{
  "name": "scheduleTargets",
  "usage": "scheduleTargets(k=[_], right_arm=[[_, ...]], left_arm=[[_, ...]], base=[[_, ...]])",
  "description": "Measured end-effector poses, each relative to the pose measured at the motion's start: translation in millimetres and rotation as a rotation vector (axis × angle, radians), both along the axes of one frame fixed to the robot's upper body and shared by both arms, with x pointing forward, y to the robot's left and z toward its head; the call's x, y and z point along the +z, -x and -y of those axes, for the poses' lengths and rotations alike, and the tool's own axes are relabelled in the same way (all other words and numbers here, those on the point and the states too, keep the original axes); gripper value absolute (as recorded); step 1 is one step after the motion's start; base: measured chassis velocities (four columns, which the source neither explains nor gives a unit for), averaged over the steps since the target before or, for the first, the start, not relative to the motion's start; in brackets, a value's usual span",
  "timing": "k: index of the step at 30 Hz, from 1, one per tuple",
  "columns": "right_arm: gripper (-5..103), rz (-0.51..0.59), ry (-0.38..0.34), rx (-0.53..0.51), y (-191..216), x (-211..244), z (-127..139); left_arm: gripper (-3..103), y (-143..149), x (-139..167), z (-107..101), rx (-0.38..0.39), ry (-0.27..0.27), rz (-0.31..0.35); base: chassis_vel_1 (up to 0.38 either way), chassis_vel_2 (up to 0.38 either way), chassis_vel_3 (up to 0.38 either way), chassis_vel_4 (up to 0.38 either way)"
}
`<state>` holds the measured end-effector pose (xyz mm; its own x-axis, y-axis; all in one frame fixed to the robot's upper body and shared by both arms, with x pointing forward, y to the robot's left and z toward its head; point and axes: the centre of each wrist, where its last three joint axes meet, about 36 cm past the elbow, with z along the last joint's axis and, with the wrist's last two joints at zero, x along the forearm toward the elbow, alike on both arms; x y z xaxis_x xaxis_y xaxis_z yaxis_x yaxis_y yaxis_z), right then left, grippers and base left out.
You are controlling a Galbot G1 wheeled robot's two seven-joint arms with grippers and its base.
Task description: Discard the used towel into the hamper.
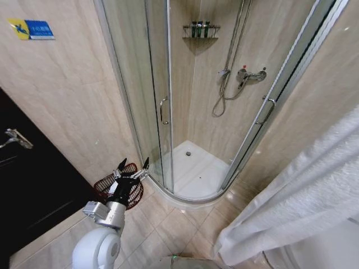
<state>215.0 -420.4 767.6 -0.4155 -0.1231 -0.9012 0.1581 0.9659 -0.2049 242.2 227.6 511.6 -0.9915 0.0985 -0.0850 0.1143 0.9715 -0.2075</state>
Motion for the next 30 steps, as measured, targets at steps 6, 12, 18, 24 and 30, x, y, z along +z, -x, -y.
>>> scheduleTargets(k=[6,12,18,24,30], right_arm=[[8,-0.006,-0.005,0.004,-0.9,0.2,0.0],[8,-0.007,-0.010,0.015,-3.7,2.0,-1.9],[8,-0.007,-0.007,0.009,-5.5,2.9,-0.7],[8,-0.005,-0.004,0.007,-5.9,4.0,-0.1],[8,0.002,-0.002,0.010,-6.1,5.5,-1.0]], left_arm=[[100,0.0,0.0,0.0,0.000,0.000,0.000],[100,0.0,0.0,0.0,0.000,0.000,0.000],[100,0.0,0.0,0.0,0.000,0.000,0.000],[100,0.0,0.0,0.0,0.000,0.000,0.000],[100,0.0,0.0,0.0,0.000,0.000,0.000]], base=[[0.000,0.000,0.000,0.000],[0.000,0.000,0.000,0.000],[0.000,0.000,0.000,0.000],[0.000,0.000,0.000,0.000],[0.000,0.000,0.000,0.000]])
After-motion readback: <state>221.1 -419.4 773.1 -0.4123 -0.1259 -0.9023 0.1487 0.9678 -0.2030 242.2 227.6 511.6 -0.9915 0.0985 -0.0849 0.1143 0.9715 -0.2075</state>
